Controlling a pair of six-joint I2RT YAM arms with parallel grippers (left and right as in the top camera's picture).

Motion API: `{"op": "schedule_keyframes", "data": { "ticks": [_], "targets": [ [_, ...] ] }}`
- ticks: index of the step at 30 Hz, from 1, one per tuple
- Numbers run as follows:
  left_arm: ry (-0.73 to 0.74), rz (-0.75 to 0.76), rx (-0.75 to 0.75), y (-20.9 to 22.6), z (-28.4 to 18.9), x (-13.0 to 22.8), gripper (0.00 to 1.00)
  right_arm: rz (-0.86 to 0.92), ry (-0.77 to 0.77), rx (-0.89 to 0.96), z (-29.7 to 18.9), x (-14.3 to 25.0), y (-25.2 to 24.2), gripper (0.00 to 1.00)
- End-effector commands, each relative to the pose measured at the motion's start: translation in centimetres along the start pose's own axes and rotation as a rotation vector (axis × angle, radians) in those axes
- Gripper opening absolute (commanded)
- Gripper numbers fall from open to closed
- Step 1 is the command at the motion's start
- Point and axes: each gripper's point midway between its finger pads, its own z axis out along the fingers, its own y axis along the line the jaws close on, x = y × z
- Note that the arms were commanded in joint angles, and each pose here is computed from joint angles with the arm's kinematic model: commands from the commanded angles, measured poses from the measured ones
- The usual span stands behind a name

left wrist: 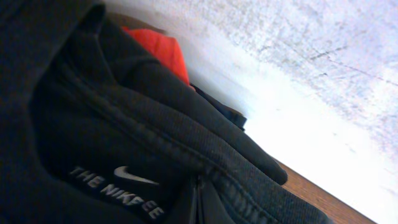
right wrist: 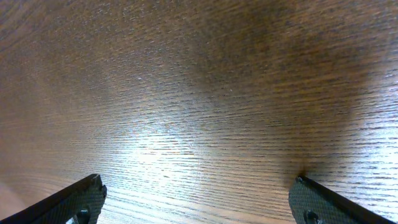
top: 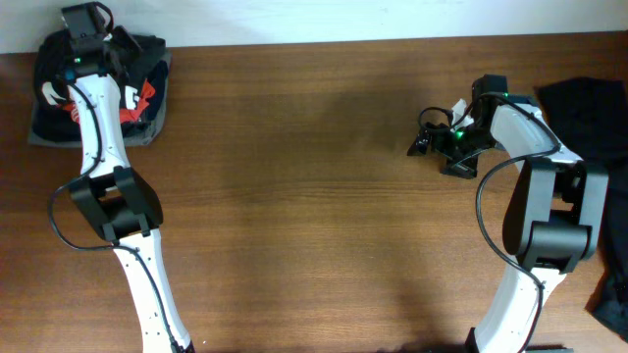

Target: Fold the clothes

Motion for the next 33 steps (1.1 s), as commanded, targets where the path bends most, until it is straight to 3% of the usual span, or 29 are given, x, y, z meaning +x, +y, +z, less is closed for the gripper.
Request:
{"op": "schedule_keyframes", "data": {
  "ticks": [1,5,15,25,33],
  "targets": [
    [-0.098,0.041,0.045,-1.2,-4.4,-4.9,0.00,0.047,0.115,0.046,3.3,2.7,-1.9,0.99],
    [-0.145,0.141,0.046,-1.5,-6.7,-7.0,0.00,0.043,0.106,0.044,3.3,2.5,-1.8,0.99],
    [-0.243,0.111,-0.070,2.0,-10.8,-11.2,0.00,0.043,0.105,0.044,3.3,2.4,-1.8,0.99],
    [-0.054,0.078,-0.250,9.5,-7.0,-5.8,0.01,0.042,0.102,0.043,3.3,2.4,-1.8,0.99],
    [-0.154,0.059,-0.410,15.9,-1.3,-4.2,0.01,0.048,0.116,0.046,3.3,2.7,-1.9,0.99]
  ]
}}
